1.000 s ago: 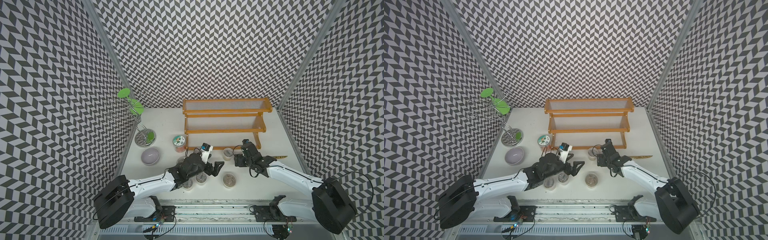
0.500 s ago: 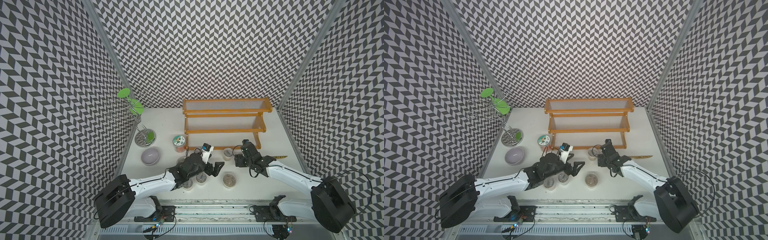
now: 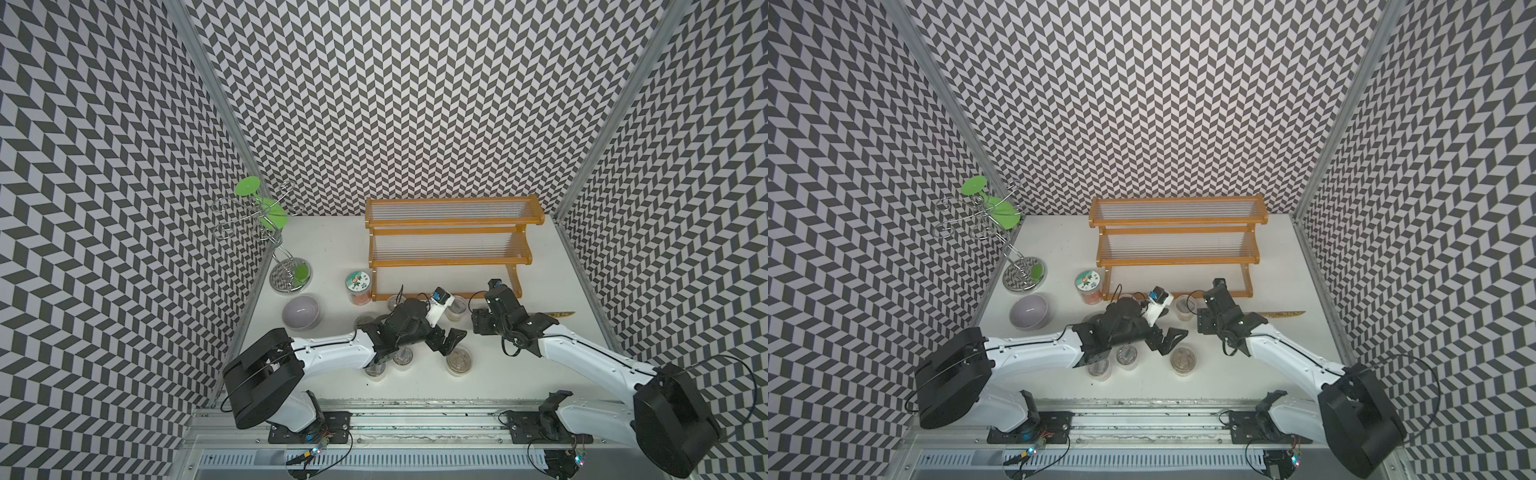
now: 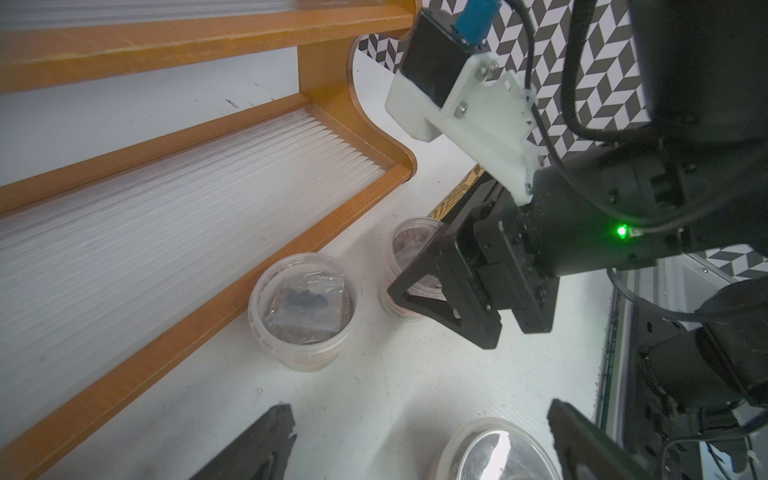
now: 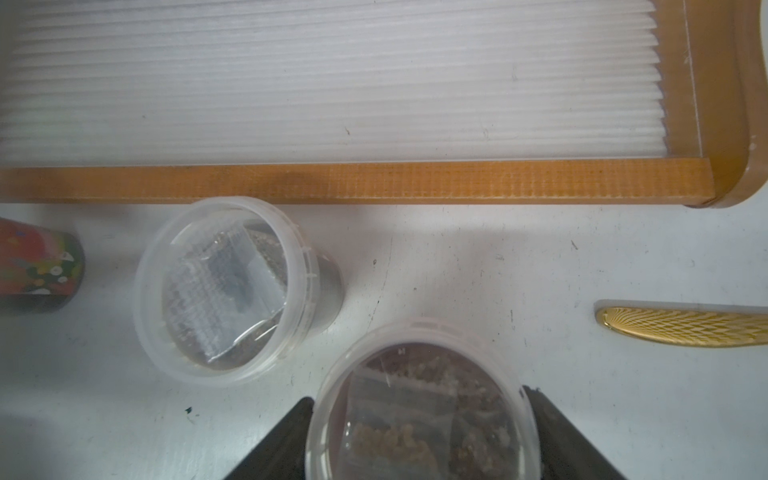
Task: Place the seed container on the shelf
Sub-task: Pick up the seed jar at the center of the board, then place the seed jar on the shelf.
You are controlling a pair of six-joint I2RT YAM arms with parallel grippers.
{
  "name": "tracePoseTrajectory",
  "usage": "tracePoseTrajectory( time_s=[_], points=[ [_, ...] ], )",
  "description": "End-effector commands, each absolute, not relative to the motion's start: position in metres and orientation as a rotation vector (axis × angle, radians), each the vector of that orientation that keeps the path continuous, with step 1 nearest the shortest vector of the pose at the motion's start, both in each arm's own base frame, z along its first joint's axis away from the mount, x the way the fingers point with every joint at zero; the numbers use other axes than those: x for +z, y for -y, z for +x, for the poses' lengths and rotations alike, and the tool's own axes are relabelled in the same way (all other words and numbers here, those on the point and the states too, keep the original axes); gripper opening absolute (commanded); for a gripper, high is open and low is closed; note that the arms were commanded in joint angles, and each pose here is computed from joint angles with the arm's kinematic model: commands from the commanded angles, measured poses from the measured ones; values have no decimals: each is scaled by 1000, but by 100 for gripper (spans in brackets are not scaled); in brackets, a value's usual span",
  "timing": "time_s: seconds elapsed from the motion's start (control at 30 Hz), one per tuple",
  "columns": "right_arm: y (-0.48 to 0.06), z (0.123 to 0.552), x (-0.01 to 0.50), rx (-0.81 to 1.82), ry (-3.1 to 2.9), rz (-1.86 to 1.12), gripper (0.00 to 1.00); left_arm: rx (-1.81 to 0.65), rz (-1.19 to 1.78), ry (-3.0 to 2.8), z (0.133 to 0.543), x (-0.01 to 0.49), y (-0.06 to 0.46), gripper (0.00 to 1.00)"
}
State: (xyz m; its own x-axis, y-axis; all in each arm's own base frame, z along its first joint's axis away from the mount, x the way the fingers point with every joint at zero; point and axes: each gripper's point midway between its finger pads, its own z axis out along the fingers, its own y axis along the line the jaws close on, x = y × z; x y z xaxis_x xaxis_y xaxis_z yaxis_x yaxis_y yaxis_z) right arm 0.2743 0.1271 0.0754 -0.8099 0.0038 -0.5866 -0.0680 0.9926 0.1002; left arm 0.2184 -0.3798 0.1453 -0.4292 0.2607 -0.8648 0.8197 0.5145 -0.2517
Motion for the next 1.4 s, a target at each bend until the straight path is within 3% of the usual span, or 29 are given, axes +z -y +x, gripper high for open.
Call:
tracePoseTrajectory(
  time_s=[0.0,0.83,1.37],
  points=[
    [-134,279,95,209,-2458,-28,76,-795,914,-1966,220,137,375,100],
    [-130,276,245,261,-2303,-73,75,-811,924,-1663,234,216,392,100],
    [-126,324,349,151,-2152,-81,77,-746,951,-1571,256,252,418,99]
  ],
)
